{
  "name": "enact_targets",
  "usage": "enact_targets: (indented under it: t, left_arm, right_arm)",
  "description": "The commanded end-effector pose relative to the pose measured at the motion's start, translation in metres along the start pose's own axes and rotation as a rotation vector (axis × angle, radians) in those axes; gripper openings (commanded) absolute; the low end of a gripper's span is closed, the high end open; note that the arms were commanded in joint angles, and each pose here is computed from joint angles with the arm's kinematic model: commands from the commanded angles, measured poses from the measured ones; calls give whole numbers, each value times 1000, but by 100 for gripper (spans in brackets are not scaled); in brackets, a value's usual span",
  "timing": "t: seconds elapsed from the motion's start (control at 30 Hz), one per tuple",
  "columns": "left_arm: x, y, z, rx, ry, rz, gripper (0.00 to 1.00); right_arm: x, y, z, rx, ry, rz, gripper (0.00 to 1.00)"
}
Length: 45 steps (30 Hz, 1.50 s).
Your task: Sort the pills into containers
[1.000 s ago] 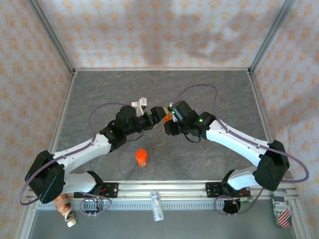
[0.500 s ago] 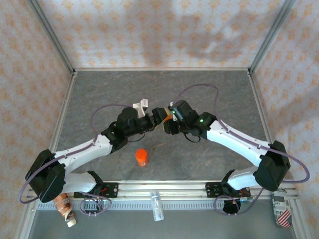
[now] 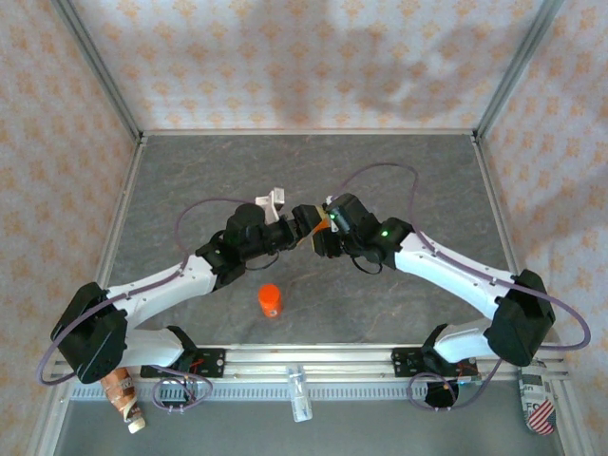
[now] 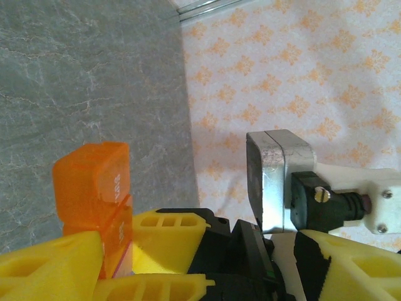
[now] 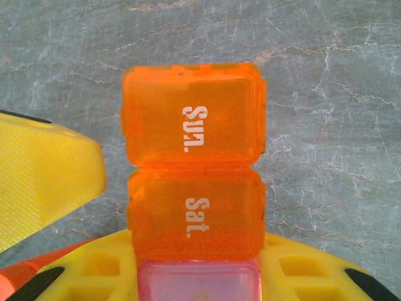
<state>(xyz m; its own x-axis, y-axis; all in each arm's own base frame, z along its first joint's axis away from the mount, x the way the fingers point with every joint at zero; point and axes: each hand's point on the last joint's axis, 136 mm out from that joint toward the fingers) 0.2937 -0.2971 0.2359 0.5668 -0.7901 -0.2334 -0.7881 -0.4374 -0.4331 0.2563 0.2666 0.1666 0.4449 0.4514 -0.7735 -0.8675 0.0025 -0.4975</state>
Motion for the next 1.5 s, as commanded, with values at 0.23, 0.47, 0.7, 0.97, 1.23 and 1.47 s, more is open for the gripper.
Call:
enact_targets:
  t: [0.23,0.47,0.7,0.97,1.23,1.47]
  left_arm:
    - [-7,-33,-70,43,191,-101,82]
    - [-10,-33,-49,43,86,-126,82]
    - [-10,-14,-18,11,8,-72,82]
    - [-28,-7,-14,-47,42,-95,82]
    - [-41,3,-26,-66,93,-94,83]
    - [-36,11,-34,-64,118,-67,83]
  right_arm:
    - [10,13,-19,26,42,22,23]
    - [8,15,-28,41,50,14,23]
    - [-13,6,-29,-46,52,-45,21]
    - [-57,6,-29,-217,123,-146,21]
    - [-69,6,-25,-227,168,-219,21]
    - [-66,0,-14,-208,147,-243,21]
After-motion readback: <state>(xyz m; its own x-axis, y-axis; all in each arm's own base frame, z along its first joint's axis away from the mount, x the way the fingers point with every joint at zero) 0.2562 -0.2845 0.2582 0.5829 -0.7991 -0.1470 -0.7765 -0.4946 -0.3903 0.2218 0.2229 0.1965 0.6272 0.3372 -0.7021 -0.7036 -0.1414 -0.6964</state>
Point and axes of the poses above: each hand's point on the last joint's axis, 136 mm out from that joint toward the fingers, its own x axis out along the fingers, its own z axis along the line the jaws close on, y = z × x, and after that the axes turned 10 degrees about x, right-handed
